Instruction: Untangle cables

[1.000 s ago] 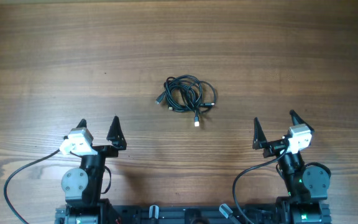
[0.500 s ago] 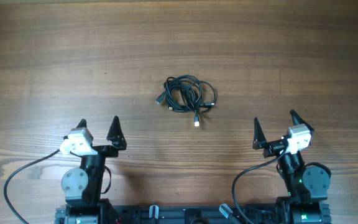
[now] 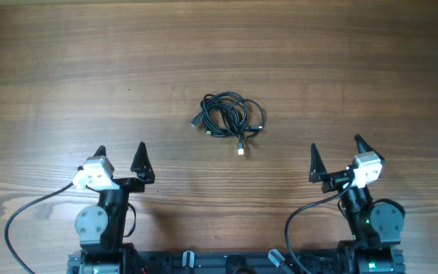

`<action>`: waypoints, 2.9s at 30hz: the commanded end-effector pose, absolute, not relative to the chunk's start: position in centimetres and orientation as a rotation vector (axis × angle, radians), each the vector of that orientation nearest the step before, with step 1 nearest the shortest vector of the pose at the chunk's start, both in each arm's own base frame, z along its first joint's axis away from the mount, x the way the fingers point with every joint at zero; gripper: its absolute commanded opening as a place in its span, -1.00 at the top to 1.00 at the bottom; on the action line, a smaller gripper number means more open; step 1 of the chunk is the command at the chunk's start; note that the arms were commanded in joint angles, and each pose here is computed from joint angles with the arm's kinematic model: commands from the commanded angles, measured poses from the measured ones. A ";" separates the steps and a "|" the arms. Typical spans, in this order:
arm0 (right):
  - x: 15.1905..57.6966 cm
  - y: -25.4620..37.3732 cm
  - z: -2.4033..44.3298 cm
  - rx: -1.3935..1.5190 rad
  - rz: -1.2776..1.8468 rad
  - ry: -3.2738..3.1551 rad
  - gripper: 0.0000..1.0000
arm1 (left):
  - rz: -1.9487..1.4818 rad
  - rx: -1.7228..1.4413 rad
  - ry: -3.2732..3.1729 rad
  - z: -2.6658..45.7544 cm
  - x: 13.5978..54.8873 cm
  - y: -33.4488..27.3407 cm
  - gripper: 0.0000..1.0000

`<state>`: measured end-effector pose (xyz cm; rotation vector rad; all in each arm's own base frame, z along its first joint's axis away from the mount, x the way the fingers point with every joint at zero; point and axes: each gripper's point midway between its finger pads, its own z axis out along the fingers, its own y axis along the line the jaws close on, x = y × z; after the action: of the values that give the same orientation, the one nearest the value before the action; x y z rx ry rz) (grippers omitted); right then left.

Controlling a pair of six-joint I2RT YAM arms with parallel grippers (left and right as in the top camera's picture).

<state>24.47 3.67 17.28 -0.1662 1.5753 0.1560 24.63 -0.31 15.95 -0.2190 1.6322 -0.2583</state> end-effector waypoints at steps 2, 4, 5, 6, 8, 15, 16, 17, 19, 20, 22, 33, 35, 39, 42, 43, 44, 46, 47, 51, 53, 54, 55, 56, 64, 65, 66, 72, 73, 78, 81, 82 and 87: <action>24.5 3.6 17.3 -0.136 0.183 1.579 -0.99 | -0.244 -0.213 1.634 15.8 24.6 -0.3 -1.00; 24.5 3.6 17.3 -0.135 0.184 1.579 -0.99 | -0.244 -0.213 1.635 15.7 24.6 -0.3 -1.00; 24.5 3.6 17.3 -0.135 0.184 1.579 -1.00 | -0.244 -0.213 1.635 15.7 24.6 -0.3 -1.00; 24.5 3.6 17.3 -0.135 0.184 1.579 -1.00 | -0.245 -0.213 1.635 15.7 24.6 -0.3 -1.00; 24.5 3.6 17.3 -0.134 0.185 1.579 -0.99 | -0.245 -0.213 1.638 15.7 24.6 -0.3 -1.00; 24.5 3.6 17.3 -0.096 0.223 1.583 -0.99 | -0.263 -0.240 1.666 15.0 24.8 -0.3 -1.00; 24.5 3.6 17.3 -0.097 0.222 1.583 -0.99 | -0.264 -0.240 1.665 15.0 24.8 -0.3 -1.00; 24.5 3.6 17.3 -0.097 0.222 1.582 -0.99 | -0.278 -0.235 1.663 15.1 24.8 -0.5 -1.00; 24.5 3.6 17.3 -0.097 0.222 1.582 -0.99 | -0.306 -0.260 1.661 15.1 24.8 -0.5 -1.00; 24.5 3.6 17.3 -0.098 0.223 1.582 -0.99 | -0.305 -0.260 1.661 15.1 24.8 -0.5 -1.00; 24.3 4.3 17.6 -0.130 0.253 1.575 -0.99 | -0.304 -0.259 1.655 15.3 24.8 -0.5 -1.00; 24.0 4.7 22.3 -0.151 0.269 1.546 -0.99 | -0.368 -0.183 1.588 23.1 24.7 -1.8 -1.00; 24.2 4.7 23.6 -0.150 0.270 1.557 -1.00 | -0.371 -0.180 1.592 25.0 25.2 -1.9 -1.00; 24.9 5.3 26.0 -0.186 0.294 1.616 -0.99 | -0.443 -0.123 1.669 27.7 27.2 -3.3 -1.00; 25.7 5.5 26.9 -0.194 0.305 1.694 -1.00 | -0.520 -0.081 1.753 29.2 28.9 -4.7 -1.00; 26.1 5.5 27.3 -0.191 0.309 1.726 -0.99 | -0.546 -0.074 1.794 29.7 29.7 -5.1 -1.00; 26.5 5.5 27.8 -0.188 0.312 1.750 -0.99 | -0.561 -0.075 1.831 30.1 30.3 -5.3 -1.00; 27.2 5.8 28.6 -0.196 0.331 1.788 -0.99 | -0.592 -0.081 1.906 31.0 31.6 -5.7 -1.00; 27.4 5.9 28.9 -0.198 0.342 1.805 -1.00 | -0.601 -0.085 1.931 31.2 32.0 -5.8 -1.00; 29.2 7.0 30.3 -0.232 0.419 1.889 -1.00 | -0.653 -0.062 2.099 31.6 33.9 -7.9 -1.00; 30.2 7.7 30.7 -0.248 0.466 1.949 -1.00 | -0.676 -0.043 2.167 31.5 34.7 -9.3 -0.99; 30.7 8.1 30.8 -0.284 0.488 1.984 -1.00 | -0.690 -0.025 2.193 31.1 35.4 -10.1 -1.00; 31.1 8.6 30.8 -0.329 0.508 2.005 -0.99 | -0.697 -0.014 2.198 30.7 35.8 -10.6 -1.00; 31.4 9.0 30.7 -0.363 0.521 2.019 -1.00 | -0.700 -0.008 2.209 30.2 36.1 -10.9 -1.00; 33.4 11.3 26.7 -0.228 0.843 2.193 -0.99 | -0.794 -0.113 2.401 24.1 38.0 -13.6 -0.80; 33.5 11.3 26.3 -0.225 0.846 2.204 -0.99 | -0.750 -0.152 2.438 22.8 38.4 -14.0 -0.75; 33.8 11.3 25.7 -0.216 0.851 2.222 -1.00 | -0.689 -0.206 2.478 21.1 38.8 -14.3 -0.73; 34.6 11.3 23.5 -0.190 0.869 2.286 -0.99 | -0.465 -0.367 2.627 11.6 40.8 -17.3 -0.35; 34.7 11.3 23.4 -0.189 0.870 2.289 -0.99 | -0.378 -0.423 2.638 9.7 41.2 -16.9 -0.26; 34.7 11.3 23.1 -0.162 0.878 2.305 -0.99 | -0.391 -0.477 2.632 7.9 42.0 -17.7 -0.05; 34.7 11.3 23.1 -0.162 0.878 2.305 -0.99 | -0.391 -0.478 2.631 7.5 42.2 -17.8 -0.01; 34.7 11.3 23.1 -0.161 0.878 2.306 -1.00 | -0.389 -0.478 2.634 7.4 42.2 -17.8 0.01; 34.6 11.3 23.0 -0.161 0.878 2.308 -0.99 | -0.371 -0.475 2.670 5.9 41.9 -18.0 0.12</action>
<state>34.41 11.23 22.46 -0.1622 2.3179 0.8594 41.86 -18.02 7.31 -0.4547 2.6497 -0.4061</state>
